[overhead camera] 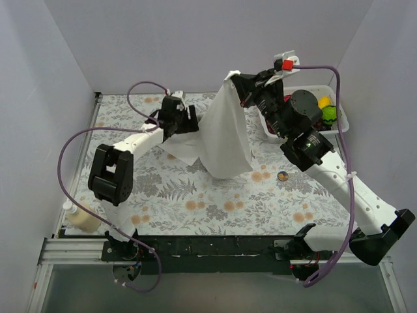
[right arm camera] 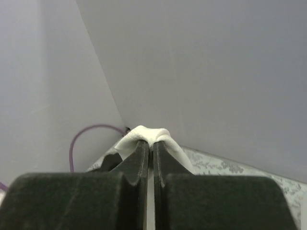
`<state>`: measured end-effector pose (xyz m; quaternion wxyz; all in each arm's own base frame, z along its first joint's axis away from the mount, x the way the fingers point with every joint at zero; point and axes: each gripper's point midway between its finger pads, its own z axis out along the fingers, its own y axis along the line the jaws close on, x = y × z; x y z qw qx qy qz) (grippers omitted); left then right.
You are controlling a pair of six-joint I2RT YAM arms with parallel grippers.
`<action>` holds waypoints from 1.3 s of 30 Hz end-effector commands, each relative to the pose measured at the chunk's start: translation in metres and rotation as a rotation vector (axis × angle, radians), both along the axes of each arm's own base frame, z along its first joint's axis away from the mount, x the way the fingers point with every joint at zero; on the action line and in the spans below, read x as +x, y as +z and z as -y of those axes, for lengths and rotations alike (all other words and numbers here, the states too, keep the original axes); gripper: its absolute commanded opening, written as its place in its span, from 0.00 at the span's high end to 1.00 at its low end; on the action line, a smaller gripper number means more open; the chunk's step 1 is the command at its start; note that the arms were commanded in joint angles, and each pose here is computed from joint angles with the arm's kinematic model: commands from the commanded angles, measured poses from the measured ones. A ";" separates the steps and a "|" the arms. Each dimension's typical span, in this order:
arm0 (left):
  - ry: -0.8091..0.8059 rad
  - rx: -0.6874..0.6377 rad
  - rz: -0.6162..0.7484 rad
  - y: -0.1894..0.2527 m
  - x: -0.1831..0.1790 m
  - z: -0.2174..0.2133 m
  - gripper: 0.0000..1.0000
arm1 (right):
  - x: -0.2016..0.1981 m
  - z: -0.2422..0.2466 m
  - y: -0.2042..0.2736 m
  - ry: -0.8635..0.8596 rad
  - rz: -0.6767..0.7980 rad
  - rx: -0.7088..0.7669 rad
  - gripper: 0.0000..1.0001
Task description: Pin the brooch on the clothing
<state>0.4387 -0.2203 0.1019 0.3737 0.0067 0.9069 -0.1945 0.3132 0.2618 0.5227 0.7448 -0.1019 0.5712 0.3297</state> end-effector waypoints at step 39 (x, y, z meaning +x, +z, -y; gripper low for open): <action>-0.116 0.141 -0.010 -0.036 -0.181 0.175 0.09 | 0.050 -0.026 -0.132 -0.094 -0.308 -0.112 0.99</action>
